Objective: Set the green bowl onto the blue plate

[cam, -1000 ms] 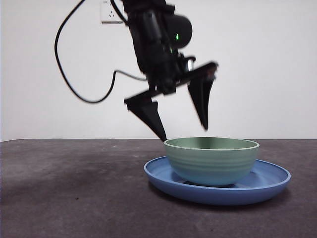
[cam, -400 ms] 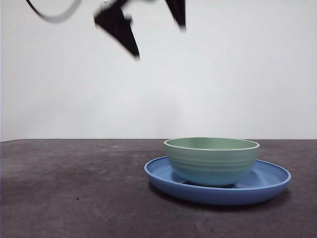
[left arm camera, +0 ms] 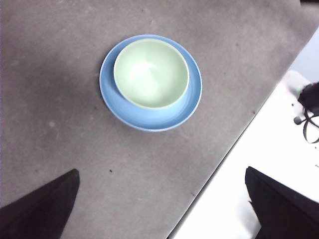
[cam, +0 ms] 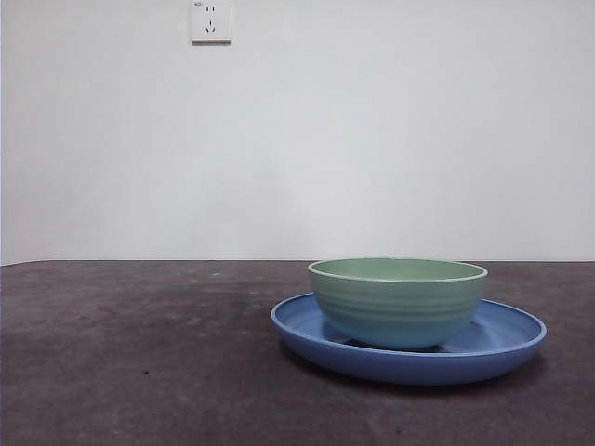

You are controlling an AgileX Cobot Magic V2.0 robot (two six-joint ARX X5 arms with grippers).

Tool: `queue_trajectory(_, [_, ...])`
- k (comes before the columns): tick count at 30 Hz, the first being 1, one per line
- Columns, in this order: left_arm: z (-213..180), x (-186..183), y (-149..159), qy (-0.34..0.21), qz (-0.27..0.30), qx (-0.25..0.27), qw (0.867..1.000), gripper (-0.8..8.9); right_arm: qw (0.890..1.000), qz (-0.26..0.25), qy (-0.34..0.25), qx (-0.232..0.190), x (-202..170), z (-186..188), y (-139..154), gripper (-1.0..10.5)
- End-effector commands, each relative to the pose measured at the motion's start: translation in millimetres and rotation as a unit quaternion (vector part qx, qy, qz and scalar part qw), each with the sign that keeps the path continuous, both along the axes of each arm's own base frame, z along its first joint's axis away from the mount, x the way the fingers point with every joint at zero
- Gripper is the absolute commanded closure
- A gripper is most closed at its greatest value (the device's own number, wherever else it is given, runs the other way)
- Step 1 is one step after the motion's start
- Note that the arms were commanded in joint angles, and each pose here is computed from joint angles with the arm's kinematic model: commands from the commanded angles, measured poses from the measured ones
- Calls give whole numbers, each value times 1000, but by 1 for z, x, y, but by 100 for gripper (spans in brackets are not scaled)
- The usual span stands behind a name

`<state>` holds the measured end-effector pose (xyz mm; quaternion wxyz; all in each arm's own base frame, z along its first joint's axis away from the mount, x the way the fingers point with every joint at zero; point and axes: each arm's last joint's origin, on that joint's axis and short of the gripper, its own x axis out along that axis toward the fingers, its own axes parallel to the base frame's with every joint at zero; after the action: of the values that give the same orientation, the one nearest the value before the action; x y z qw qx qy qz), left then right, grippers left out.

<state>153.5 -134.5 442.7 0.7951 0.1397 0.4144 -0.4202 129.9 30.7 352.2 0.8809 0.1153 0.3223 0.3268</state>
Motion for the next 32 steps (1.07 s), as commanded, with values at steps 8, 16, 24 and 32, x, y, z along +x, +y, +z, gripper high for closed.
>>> queue_trajectory(8, [-41,-64,54,-81,8,-66,994,281,1000,5,-10,-1,0,4,1,331])
queue_trajectory(16, [-83,-100,83,-93,63,-153,982,281,1000,5,-10,-1,0,4,1,331])
queue_trajectory(24, [-98,-115,95,-109,67,-175,976,281,1000,5,-9,-1,0,4,1,331])
queue_trajectory(32, [-95,-114,94,-130,59,-183,973,281,1000,-4,21,-8,-1,0,0,332])
